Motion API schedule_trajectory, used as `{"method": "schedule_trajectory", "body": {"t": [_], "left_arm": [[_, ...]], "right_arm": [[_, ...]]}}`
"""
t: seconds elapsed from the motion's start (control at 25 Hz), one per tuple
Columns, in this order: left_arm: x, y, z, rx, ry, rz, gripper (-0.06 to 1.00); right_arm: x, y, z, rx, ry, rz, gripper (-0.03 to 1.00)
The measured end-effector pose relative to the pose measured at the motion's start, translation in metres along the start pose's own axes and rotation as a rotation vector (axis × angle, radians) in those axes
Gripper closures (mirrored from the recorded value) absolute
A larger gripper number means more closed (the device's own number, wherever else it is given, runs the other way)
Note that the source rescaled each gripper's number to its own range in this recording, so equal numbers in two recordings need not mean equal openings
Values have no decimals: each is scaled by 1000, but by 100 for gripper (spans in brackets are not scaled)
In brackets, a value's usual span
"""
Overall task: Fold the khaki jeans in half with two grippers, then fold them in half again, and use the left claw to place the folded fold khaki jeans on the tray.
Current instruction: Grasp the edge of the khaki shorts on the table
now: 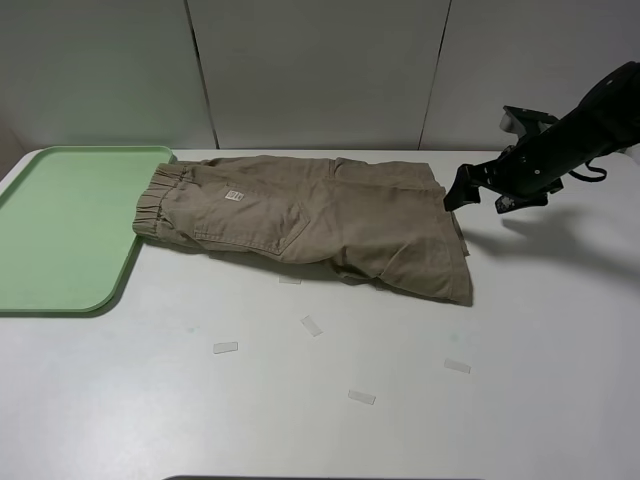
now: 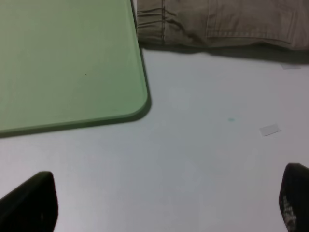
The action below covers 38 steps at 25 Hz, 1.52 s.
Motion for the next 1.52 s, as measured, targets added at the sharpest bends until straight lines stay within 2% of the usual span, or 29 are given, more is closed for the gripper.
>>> {"method": "schedule_trajectory", "body": {"t": [0.44,0.76,1.2,1.44,1.52], "left_arm": [[0,0,0,0,0,0,3],[0,0,0,0,-1,0,3],[0,0,0,1,-2,-1,3],[7,1,0,5,-56,-22,3],[10,1,1,5,-75,-29,3]], "right_arm": [[14,9,-23,45,-21,10,-3],[32,11,-29,36,-40,34,-3],[39,12,-41,27,-34,53,-3],[58,15,-48,22,-53,65,-2],[66,17,-49,24,-66,63,5]]}}
Point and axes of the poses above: a point on each arm's last joint axis where the gripper is mounted, z pointing back along that axis away from the gripper, x along the wrist's bending axis when the last joint is at zero, y = z × x, the point moved 4 cm from there along -z, pointing out along that axis toward the gripper, and after that the axes turned 8 degrees about -z, right-handed, at the moved point
